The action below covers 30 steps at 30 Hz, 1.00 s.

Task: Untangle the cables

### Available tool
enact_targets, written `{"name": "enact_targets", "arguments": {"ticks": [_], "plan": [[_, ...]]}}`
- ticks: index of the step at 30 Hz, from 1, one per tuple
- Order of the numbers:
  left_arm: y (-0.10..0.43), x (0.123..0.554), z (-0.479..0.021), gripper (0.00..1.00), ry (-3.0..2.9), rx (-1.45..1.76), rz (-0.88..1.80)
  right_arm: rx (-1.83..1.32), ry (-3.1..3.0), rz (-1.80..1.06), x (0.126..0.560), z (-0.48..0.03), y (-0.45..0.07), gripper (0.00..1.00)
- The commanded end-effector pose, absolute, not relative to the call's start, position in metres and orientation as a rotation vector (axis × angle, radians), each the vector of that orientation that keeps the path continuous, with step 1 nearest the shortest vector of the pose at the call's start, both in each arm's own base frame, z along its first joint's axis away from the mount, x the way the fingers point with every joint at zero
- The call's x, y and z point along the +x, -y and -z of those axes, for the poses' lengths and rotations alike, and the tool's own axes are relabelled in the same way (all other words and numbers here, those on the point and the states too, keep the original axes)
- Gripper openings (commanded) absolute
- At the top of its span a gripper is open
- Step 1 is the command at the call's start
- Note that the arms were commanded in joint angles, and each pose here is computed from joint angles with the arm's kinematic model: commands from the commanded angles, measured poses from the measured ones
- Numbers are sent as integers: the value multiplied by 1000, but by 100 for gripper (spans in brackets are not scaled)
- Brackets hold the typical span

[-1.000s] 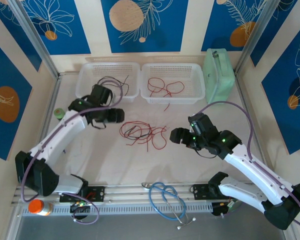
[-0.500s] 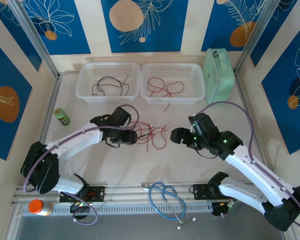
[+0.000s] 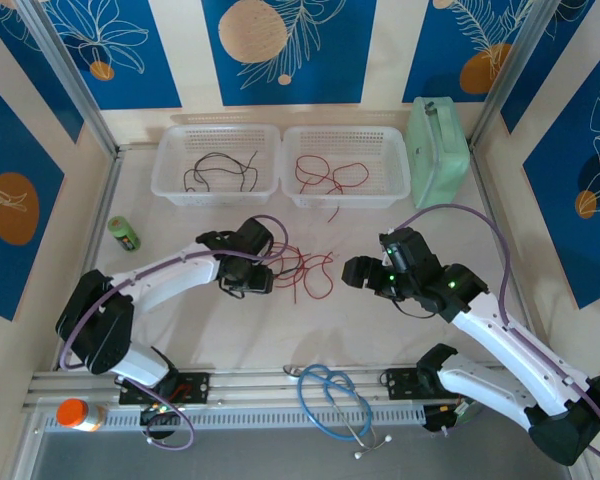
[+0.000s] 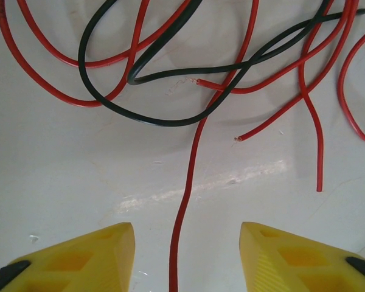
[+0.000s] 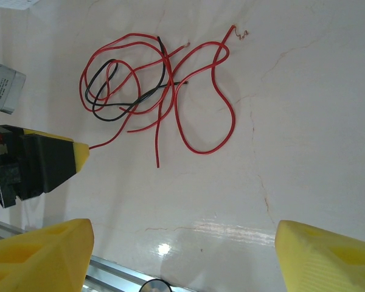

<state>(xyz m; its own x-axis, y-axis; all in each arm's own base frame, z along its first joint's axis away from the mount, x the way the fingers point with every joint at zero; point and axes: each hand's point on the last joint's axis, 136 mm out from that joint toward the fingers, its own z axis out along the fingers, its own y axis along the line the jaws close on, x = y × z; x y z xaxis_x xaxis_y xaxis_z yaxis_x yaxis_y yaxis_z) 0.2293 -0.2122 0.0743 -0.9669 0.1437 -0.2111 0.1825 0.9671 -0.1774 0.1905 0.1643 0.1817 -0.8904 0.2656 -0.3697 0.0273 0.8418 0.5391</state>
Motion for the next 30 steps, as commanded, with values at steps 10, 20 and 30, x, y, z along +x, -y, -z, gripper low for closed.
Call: {"name": "enact_targets", "arguments": {"ticks": [10,20,30], "plan": [[217,226,-70,37,-2955,291,225,216,-2586,-759,188,-179,-162,79],[217,223,-69,29,-2970,307,206,216,-2585,-765,188,-179,-162,78],[214,222,-67,22,-2973,308,183,216,-2581,-770,188,-179,-163,79]]}}
